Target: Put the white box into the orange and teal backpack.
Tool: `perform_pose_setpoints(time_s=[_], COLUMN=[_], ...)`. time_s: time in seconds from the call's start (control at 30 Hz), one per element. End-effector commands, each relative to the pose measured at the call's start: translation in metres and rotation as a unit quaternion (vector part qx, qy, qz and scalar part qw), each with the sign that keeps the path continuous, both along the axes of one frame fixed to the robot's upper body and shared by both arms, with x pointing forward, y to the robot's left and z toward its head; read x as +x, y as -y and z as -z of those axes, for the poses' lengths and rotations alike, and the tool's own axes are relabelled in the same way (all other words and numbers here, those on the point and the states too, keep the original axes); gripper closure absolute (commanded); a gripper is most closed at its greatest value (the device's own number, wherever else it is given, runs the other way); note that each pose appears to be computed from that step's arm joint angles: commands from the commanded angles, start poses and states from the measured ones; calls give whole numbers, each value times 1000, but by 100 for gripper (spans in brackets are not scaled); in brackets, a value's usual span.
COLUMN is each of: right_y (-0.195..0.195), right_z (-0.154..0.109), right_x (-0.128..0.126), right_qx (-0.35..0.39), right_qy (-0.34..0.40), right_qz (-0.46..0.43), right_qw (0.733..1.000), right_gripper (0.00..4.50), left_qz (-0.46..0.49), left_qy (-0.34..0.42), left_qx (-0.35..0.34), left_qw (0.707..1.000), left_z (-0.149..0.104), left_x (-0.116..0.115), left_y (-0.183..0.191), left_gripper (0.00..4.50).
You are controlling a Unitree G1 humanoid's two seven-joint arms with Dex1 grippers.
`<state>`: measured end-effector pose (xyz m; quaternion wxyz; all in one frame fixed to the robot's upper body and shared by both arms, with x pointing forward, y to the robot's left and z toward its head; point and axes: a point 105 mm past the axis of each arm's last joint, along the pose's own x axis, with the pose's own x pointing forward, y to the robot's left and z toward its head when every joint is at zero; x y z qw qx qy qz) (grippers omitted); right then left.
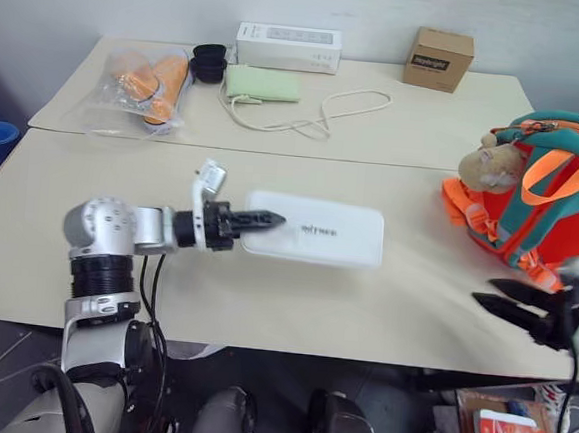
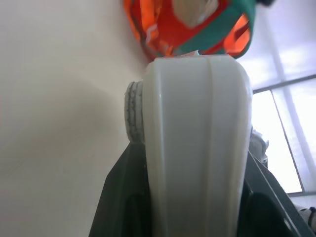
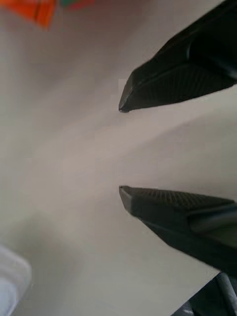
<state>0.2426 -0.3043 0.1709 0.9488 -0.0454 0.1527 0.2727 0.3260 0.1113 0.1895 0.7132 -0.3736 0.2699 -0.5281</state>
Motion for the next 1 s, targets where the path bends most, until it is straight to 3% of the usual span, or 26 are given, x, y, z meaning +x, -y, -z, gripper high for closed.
perform_pose_setpoints(time_s=[0.03,0.13,0.27,0.37,0.5,0.6,0.73,0.97,1.0], right_y=[19,30,33,25,17,9,-6,-60,-76], right_z=[-36,-45,-45,-47,-50,-54,-61,-84,-87], right_x=[0,12,36,65,94,109,112,92,82], right_qx=[6,32,49,105,132,147,152,161,155], right_qy=[56,84,101,112,124,137,143,132,126], right_qz=[58,99,126,127,127,118,76,-87,-136], right_qw=[997,991,986,980,975,972,975,974,971], right_gripper=[88,0,0,0,0,61,196,442,447], left_qz=[-3,-11,3,5,-8,-27,-61,-103,-120], left_qy=[73,102,139,174,190,202,213,239,249], left_qx=[-26,-14,-30,-41,-29,-16,-11,0,4], left_qw=[997,995,990,984,981,979,975,966,961], left_z=[-33,-43,-62,-79,-84,-86,-90,-98,-101], left_x=[-8,-12,-23,-28,-28,-25,-18,-13,-9], left_y=[-6,-11,-17,-22,-24,-26,-35,-53,-58], left_gripper=[323,323,323,323,323,323,323,323,323])
